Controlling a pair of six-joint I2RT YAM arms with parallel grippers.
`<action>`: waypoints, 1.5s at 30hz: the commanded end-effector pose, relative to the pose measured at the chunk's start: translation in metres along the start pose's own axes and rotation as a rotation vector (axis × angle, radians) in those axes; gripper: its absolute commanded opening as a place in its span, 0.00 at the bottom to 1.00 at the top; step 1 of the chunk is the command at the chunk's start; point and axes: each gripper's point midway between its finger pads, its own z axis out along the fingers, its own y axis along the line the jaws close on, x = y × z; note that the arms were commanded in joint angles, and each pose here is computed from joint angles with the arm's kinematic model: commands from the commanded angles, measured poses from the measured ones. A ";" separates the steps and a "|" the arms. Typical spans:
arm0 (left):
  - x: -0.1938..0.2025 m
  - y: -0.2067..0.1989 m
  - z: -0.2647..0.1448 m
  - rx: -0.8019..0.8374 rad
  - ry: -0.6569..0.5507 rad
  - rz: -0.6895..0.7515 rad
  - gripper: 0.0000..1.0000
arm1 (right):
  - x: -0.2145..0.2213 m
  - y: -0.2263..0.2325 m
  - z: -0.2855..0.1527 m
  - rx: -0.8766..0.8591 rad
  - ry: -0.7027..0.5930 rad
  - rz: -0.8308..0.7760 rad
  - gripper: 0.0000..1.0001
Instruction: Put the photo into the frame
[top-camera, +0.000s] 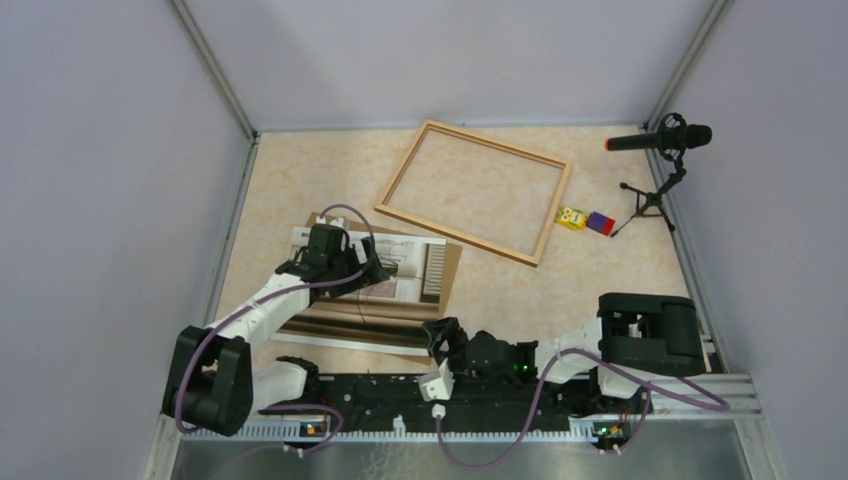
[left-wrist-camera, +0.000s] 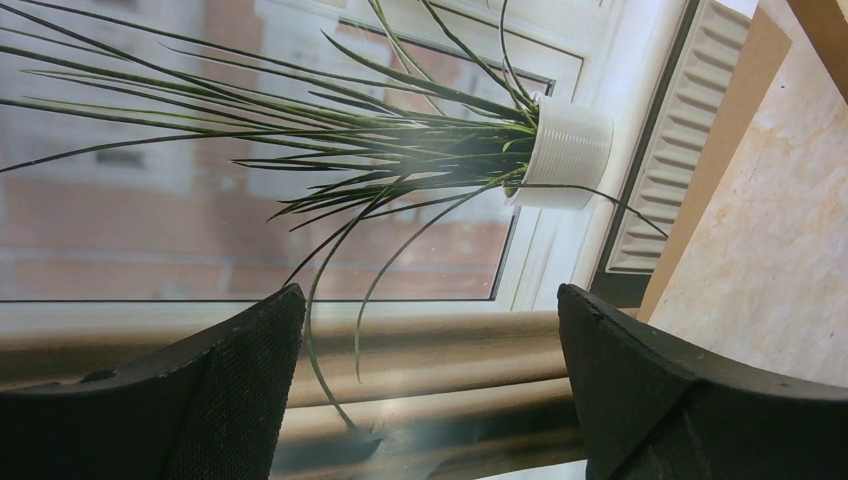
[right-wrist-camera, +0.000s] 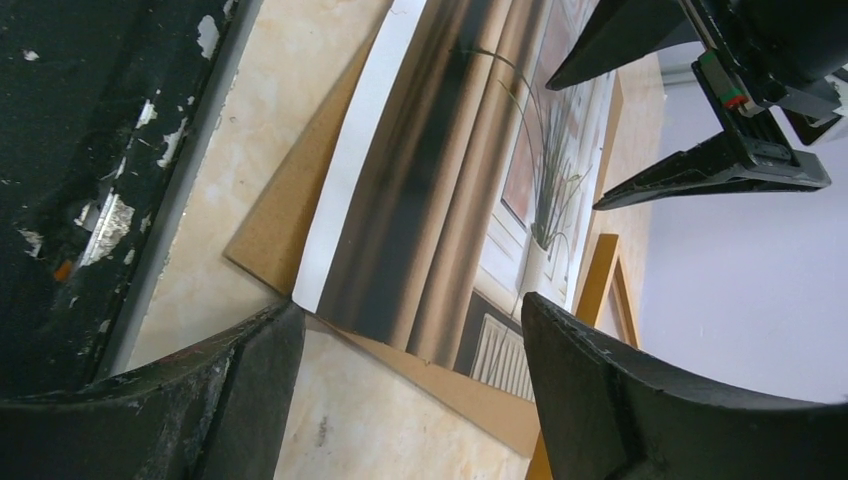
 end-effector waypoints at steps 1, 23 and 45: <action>-0.007 -0.004 -0.003 0.014 -0.032 0.015 0.99 | -0.015 -0.031 0.003 0.104 -0.025 -0.007 0.77; -0.010 -0.007 -0.007 0.020 -0.044 0.018 0.99 | 0.007 -0.037 0.036 0.153 0.028 -0.077 0.45; -0.225 -0.100 -0.331 0.048 -1.074 0.080 0.99 | 0.032 -0.243 -0.043 0.310 0.086 1.081 0.00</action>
